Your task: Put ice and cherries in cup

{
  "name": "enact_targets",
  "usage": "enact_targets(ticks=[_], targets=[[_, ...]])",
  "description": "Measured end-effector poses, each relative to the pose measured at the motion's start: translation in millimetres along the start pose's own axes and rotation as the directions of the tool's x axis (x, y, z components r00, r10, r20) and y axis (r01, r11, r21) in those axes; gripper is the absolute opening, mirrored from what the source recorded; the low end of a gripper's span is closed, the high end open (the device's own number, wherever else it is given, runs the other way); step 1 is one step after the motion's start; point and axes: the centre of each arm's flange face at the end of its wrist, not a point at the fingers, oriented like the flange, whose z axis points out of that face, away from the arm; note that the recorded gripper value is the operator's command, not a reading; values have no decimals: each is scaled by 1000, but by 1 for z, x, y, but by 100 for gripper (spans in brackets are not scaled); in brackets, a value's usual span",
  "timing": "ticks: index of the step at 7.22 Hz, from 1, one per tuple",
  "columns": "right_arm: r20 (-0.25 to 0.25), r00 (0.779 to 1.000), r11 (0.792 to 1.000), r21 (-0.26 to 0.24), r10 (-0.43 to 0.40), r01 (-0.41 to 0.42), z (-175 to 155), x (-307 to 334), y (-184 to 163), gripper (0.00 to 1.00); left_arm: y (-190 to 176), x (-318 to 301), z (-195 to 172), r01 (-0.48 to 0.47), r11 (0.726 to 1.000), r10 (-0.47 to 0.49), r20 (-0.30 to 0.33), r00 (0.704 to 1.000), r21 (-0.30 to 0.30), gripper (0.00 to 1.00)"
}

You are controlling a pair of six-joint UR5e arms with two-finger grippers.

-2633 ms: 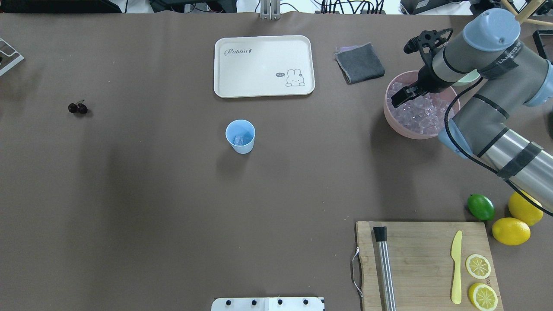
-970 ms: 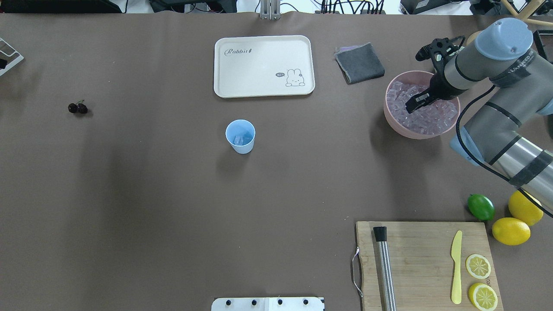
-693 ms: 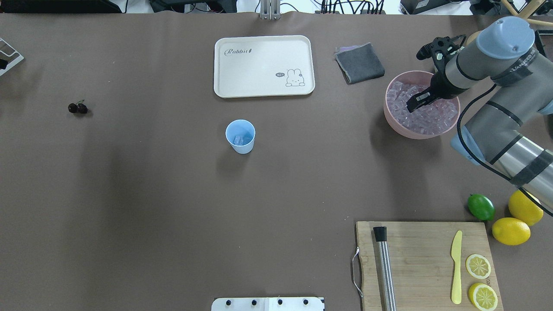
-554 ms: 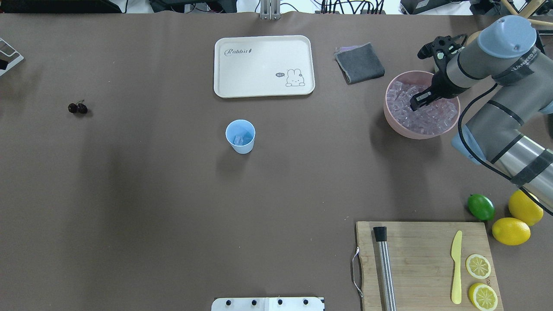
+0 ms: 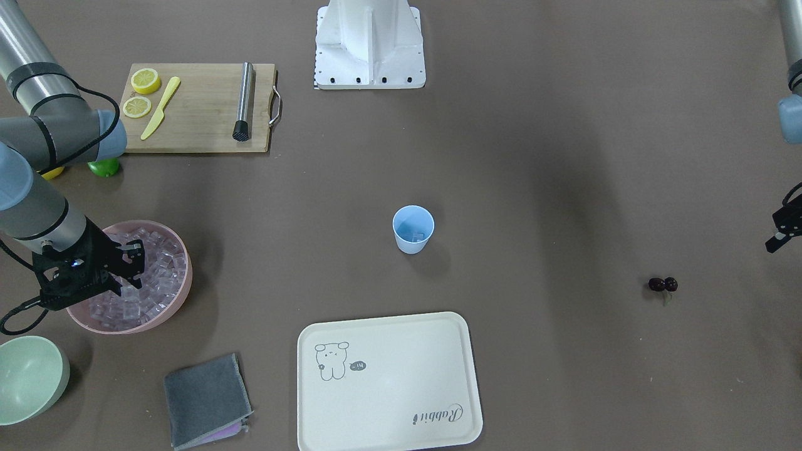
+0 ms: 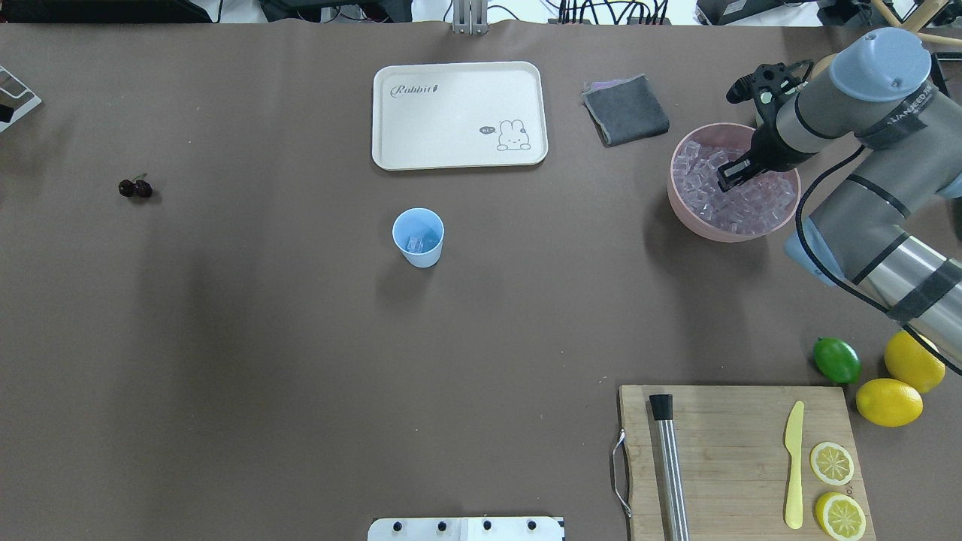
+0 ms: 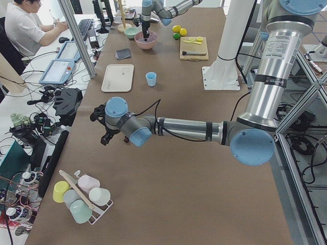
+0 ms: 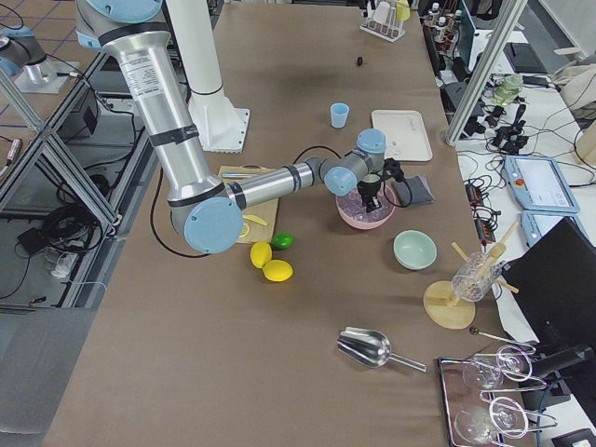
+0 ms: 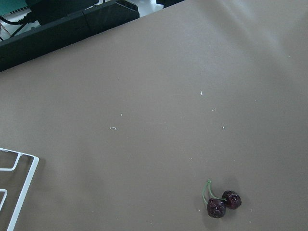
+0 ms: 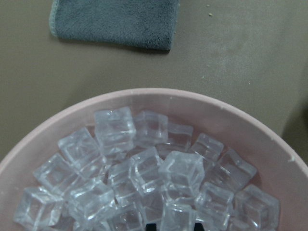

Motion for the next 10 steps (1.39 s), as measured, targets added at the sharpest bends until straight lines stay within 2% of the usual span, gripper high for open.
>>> enact_targets(ticks=[3, 6, 8, 10], targets=[[9, 1000, 1000, 7, 5, -5, -9, -1, -4, 0, -1, 1, -1, -1, 1000, 1, -1, 1000, 1, 97], [36, 998, 998, -18, 58, -57, -68, -40, -33, 0, -5, 5, -2, 5, 1000, -5, -4, 1000, 7, 97], [69, 988, 990, -15, 140, -140, -94, -113, -64, 0, -9, 13, 5, 7, 1000, -7, -13, 1000, 0, 97], [99, 970, 975, 7, 222, -224, -107, -221, -92, 0, -16, 24, 15, -4, 1000, 4, -24, 1000, -11, 97]])
